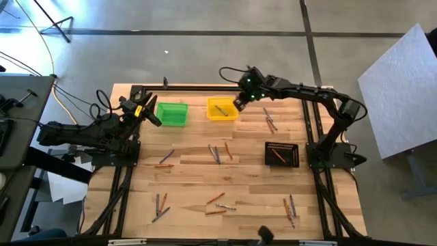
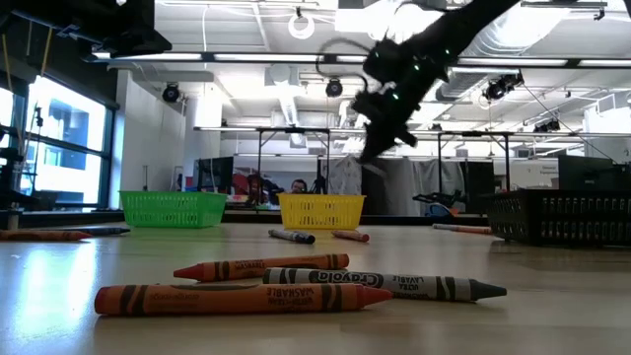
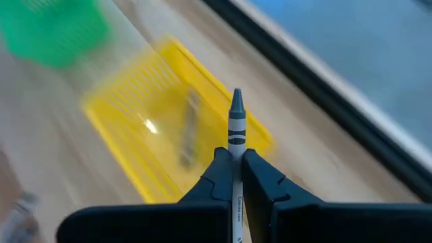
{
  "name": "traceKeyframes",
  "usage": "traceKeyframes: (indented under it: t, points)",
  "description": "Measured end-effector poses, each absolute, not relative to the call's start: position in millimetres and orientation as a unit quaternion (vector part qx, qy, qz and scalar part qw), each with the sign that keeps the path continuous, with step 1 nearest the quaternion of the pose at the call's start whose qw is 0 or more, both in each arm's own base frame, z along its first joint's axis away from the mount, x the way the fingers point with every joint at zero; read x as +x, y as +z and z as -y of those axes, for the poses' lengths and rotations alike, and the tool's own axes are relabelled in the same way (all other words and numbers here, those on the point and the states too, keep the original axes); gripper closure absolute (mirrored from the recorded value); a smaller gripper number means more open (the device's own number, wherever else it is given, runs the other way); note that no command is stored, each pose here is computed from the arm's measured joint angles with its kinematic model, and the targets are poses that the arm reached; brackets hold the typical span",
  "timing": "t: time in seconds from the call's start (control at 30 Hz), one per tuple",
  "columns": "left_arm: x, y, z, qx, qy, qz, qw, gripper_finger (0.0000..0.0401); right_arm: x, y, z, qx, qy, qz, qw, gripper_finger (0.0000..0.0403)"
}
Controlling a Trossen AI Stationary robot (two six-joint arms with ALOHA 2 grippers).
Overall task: Sort crayons
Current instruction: Put the gray crayon into the yellow bin
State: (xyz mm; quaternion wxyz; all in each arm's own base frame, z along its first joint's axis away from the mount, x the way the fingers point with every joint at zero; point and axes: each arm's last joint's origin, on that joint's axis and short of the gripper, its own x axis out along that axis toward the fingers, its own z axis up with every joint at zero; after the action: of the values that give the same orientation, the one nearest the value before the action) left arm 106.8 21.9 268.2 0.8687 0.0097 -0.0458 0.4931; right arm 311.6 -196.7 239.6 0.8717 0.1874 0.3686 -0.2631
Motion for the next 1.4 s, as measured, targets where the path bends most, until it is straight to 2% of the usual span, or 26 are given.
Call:
traceKeyframes:
  t: [0.17,0.37,0.7,1.03,1.2,1.4]
  points:
    - [107,268,-22,0.009,0.493,0.046,0.869,0.0302,336,253,183,0.151,-0.248,-0.284,0.914,0.0402]
    - [107,268,-22,0.010,0.493,0.046,0.869,0.0302,362,240,172,0.106,-0.307,-0.243,0.914,0.0402]
    - [107,268,-22,0.010,0.493,0.045,0.869,0.0302,386,186,175,0.098,-0.328,-0.268,0.900,0.0402]
    - [107,268,-22,0.012,0.493,0.044,0.869,0.0302,389,181,171,0.115,-0.326,-0.265,0.900,0.0402]
    - [107,268,-22,0.012,0.493,0.043,0.869,0.0302,388,179,170,0.127,-0.325,-0.274,0.896,0.0380]
    - [107,268,-22,0.012,0.493,0.043,0.869,0.0302,386,177,170,0.130,-0.326,-0.290,0.890,0.0329]
